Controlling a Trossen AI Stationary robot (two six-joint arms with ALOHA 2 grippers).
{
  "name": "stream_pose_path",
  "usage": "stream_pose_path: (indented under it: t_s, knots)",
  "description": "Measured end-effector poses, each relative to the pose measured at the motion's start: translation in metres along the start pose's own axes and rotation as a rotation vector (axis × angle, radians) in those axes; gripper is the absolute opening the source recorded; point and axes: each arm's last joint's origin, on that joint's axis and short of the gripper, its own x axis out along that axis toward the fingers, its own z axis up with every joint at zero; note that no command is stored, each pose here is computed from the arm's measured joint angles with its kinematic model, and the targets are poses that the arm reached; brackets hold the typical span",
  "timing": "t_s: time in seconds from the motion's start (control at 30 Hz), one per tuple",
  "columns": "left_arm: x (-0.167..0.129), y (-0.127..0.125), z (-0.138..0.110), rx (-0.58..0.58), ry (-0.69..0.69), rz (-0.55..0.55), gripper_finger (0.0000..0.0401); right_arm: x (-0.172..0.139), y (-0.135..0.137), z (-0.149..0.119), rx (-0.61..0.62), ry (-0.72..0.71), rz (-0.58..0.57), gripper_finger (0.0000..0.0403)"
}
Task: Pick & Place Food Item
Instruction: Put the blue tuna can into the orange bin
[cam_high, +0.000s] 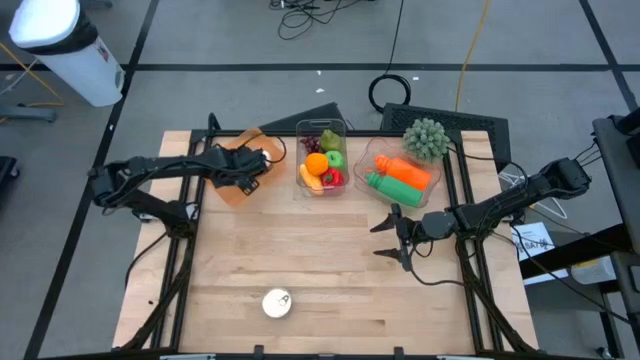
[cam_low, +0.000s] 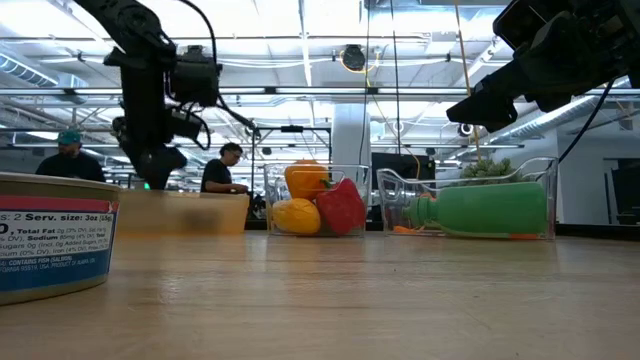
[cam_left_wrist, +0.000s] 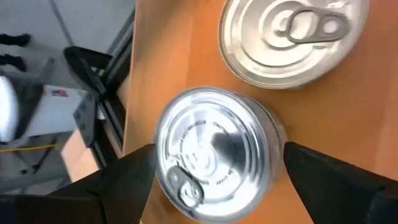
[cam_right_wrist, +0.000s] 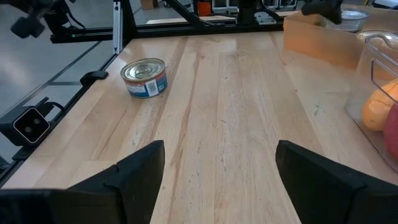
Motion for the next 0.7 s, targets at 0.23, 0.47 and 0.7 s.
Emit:
stream_pose_path:
  t_s: [0.23,0.47,0.7]
  knots:
    - [-0.023,0.011,-0.006,-0.171,-0.049,-0.221,0.0367,0.000,0.000,0.000,0.000,0.000,0.000,0.0294]
    - [-0.050,-0.001,-0.018,-0.325,0.058,-0.636,0.0356,0.000,0.000,0.000,0.000,0.000,0.000,0.0294]
    - [-0.089,-0.047,-0.031,-0.164,0.041,-0.952,0.0360,0.000,0.000,0.000,0.000,0.001,0.003,0.0294]
